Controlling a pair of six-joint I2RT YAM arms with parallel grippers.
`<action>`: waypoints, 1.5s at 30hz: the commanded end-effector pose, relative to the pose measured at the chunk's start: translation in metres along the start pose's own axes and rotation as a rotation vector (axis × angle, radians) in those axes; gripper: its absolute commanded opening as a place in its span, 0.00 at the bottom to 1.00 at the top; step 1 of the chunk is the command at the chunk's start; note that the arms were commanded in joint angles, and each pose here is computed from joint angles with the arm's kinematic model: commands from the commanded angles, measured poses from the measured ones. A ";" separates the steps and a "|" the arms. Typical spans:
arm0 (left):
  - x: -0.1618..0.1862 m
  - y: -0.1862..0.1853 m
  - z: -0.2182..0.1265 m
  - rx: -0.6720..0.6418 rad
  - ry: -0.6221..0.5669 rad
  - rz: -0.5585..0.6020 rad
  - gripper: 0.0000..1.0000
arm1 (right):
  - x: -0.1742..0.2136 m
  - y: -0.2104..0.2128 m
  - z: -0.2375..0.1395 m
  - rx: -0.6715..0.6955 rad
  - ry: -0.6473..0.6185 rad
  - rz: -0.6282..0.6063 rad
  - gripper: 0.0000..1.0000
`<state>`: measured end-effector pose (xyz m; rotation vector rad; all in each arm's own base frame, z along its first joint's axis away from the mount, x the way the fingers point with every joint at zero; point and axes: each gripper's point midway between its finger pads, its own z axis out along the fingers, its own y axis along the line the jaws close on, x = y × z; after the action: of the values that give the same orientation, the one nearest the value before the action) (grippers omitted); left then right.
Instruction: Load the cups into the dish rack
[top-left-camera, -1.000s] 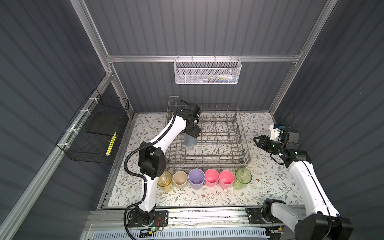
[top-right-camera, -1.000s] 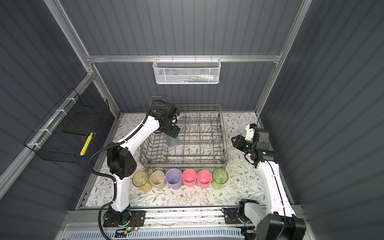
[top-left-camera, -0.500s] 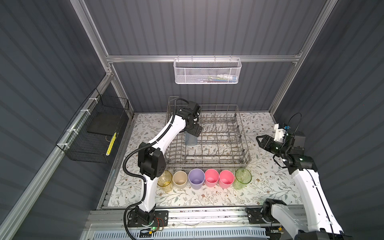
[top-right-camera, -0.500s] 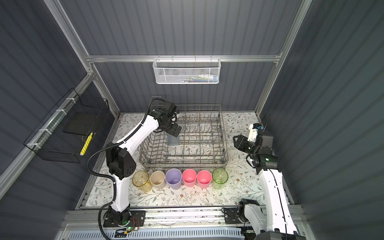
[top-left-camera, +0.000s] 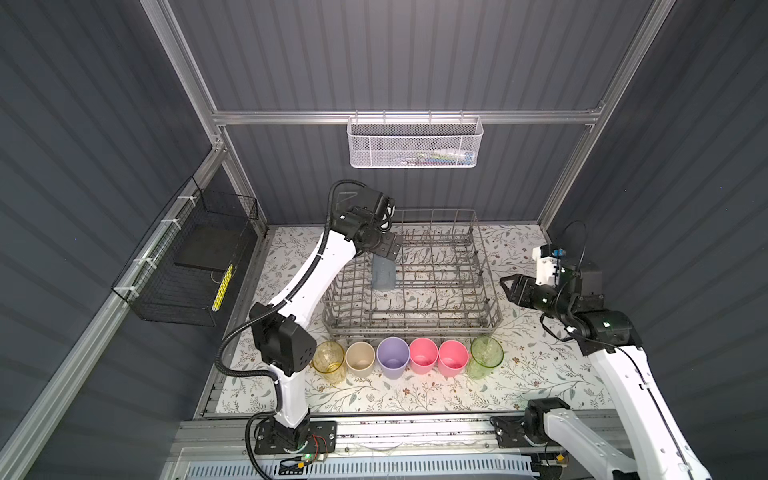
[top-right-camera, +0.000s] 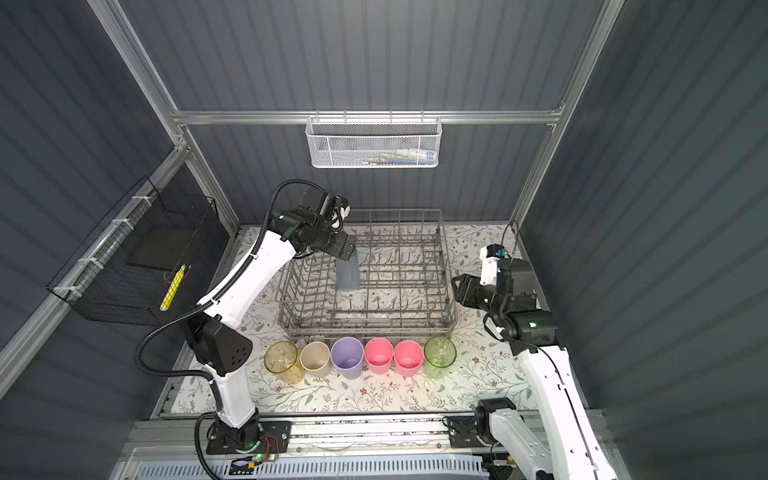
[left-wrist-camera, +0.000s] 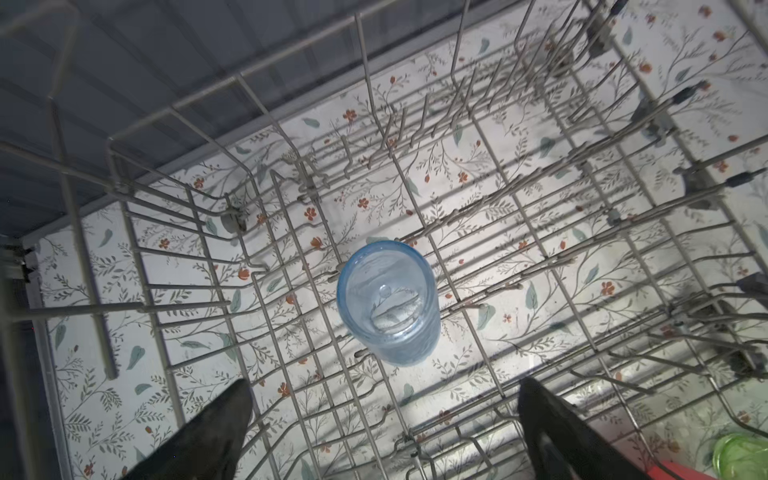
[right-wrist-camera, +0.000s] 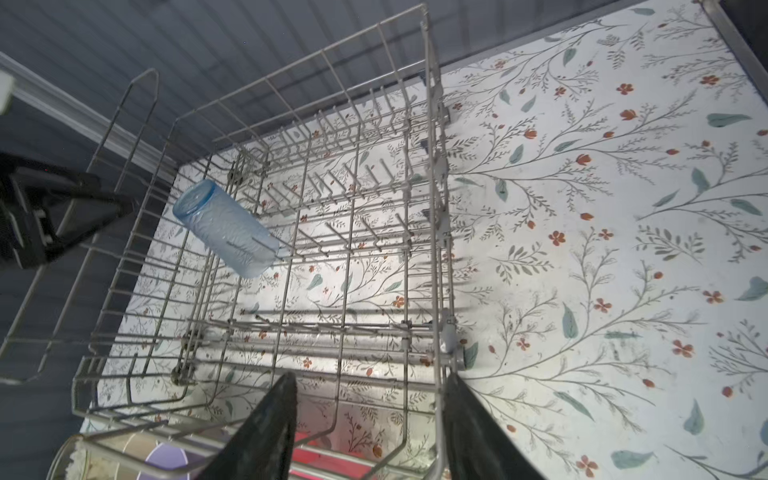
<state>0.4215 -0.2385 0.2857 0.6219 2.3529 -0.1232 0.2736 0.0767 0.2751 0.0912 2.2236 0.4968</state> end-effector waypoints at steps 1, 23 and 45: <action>-0.016 -0.002 -0.027 0.016 -0.105 -0.027 1.00 | 0.031 -0.001 -0.006 0.060 0.116 -0.048 0.57; -0.029 0.002 -0.028 0.000 -0.185 -0.060 1.00 | 0.162 0.029 0.006 0.032 0.536 -0.261 0.45; -0.025 -0.001 -0.025 0.011 -0.184 -0.056 1.00 | 0.190 0.021 0.032 0.098 0.597 -0.308 0.28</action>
<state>0.4241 -0.2381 0.3222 0.5211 2.1923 -0.1877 0.1697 0.1550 0.1304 -0.4089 2.7823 0.3108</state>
